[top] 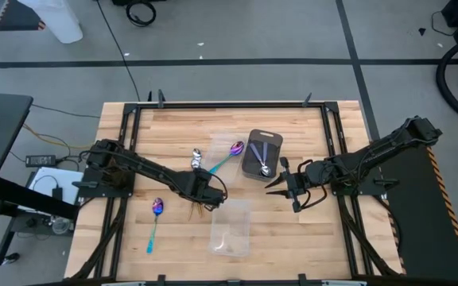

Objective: Sort silverware by color (type)
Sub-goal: Put the gold spoon into the bottom transparent bin

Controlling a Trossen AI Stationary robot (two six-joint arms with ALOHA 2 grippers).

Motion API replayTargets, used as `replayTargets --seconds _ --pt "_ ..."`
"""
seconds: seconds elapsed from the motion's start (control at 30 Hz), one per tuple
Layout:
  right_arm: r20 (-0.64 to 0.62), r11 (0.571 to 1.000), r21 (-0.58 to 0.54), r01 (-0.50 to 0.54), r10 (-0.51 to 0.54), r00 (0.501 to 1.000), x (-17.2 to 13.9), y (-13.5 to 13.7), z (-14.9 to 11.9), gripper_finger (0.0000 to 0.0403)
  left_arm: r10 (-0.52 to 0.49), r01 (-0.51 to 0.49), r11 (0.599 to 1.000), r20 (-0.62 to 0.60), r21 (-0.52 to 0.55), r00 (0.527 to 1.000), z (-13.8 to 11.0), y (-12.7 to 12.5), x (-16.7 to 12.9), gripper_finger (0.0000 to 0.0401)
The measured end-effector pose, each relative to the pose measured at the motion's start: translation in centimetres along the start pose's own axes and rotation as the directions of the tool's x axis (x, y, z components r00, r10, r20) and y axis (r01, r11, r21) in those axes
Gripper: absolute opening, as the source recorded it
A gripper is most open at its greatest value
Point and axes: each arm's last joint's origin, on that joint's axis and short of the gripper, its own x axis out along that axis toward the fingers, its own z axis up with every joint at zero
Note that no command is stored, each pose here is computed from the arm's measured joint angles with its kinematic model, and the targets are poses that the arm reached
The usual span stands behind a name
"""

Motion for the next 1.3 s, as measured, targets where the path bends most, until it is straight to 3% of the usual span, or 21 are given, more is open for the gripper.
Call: replayTargets --seconds 0.5,1.3 --pt "0.017 1.0 -0.009 -0.016 0.016 1.0 -0.1 0.5 0.2 0.0093 0.018 -0.019 1.0 -0.04 -0.021 0.999 0.7 0.1 1.0 0.0159" --pt "0.017 1.0 -0.013 -0.013 0.014 1.0 -0.1 0.5 0.2 0.0094 0.034 -0.03 0.999 -0.094 0.042 0.995 1.7 0.2 2.5 0.0141"
